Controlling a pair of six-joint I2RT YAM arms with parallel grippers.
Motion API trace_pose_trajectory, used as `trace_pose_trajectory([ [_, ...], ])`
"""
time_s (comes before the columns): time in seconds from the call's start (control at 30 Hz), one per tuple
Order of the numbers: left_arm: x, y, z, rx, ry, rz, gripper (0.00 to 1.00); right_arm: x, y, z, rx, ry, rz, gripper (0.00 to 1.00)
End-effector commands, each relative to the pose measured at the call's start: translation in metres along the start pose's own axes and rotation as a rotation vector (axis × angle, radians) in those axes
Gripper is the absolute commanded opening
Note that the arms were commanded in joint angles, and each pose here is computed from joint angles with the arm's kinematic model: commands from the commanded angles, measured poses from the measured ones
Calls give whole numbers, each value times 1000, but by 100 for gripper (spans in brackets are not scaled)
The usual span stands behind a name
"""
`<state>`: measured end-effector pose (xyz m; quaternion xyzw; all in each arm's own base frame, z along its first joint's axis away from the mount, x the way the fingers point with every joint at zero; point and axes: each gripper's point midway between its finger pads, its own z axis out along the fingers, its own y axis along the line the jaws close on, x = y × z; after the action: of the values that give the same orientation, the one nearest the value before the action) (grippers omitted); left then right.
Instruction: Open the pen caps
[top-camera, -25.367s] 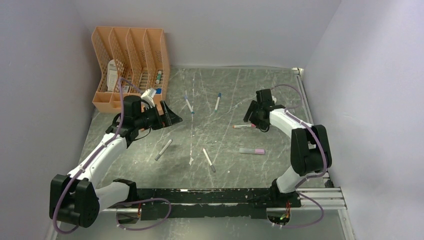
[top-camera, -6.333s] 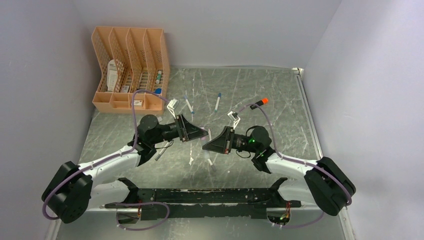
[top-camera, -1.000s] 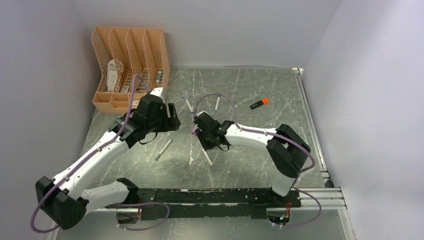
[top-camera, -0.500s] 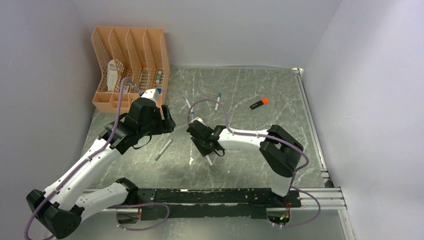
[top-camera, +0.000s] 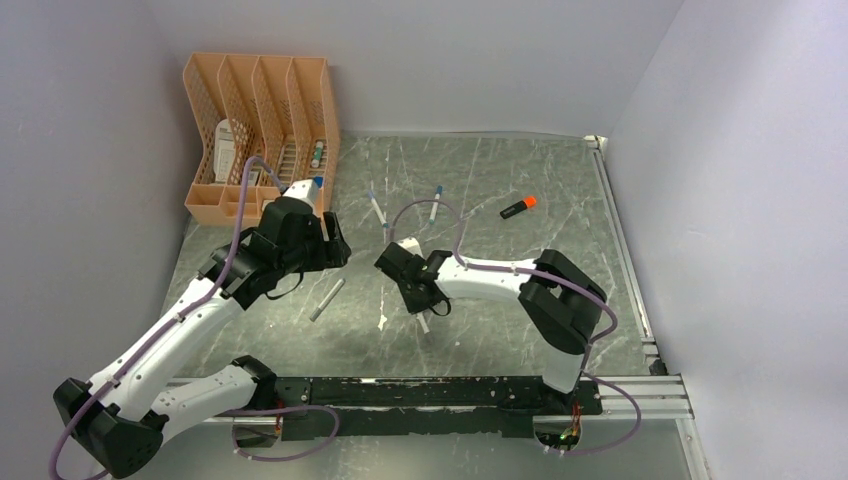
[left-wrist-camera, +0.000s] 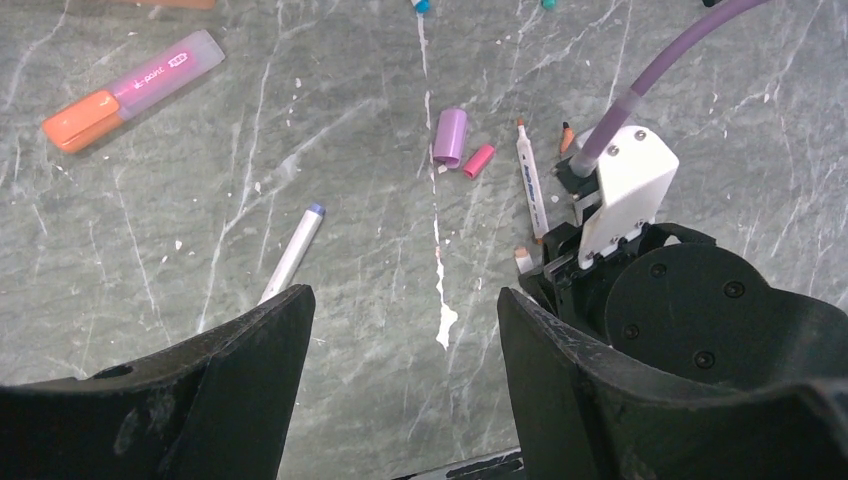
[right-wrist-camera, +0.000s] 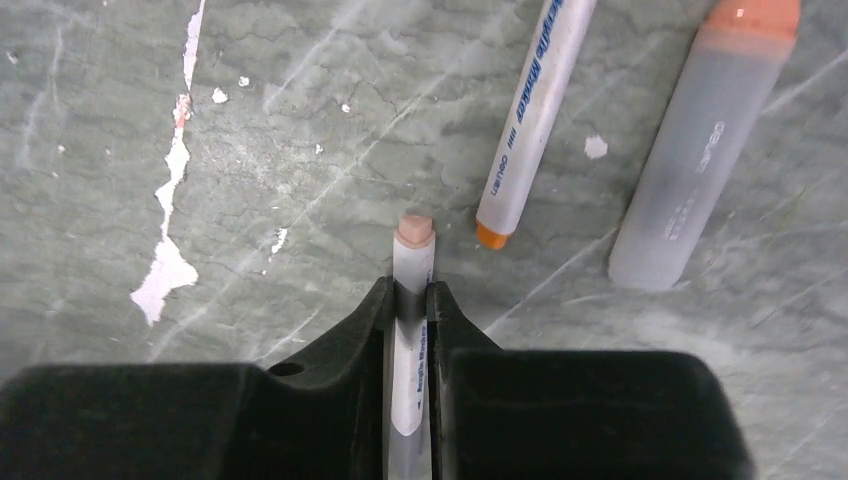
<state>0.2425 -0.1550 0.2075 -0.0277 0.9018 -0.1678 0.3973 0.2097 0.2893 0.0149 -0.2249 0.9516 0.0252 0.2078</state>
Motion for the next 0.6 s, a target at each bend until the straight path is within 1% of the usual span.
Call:
trace_pose_trajectory([
  [0.0,1,-5,-4,38,-8,-5,78,7,8,-9,-18,24,254,9],
  [0.07,3,-5,-4,41,-6,-5,78,9,17,-7,-65,21,335,9],
  [0.2,8,-5,-1,45,9,-5,78,-4,36,-10,-163,-18,476,9],
  [0.37,9,-7,2,51,11,-7,78,-23,44,-17,-203,-68,614,10],
  [0.47,11,-8,3,61,17,-9,78,-40,48,-25,-232,-115,648,9],
  [0.57,20,-9,4,77,44,-9,78,-51,43,-25,-243,-128,669,2],
])
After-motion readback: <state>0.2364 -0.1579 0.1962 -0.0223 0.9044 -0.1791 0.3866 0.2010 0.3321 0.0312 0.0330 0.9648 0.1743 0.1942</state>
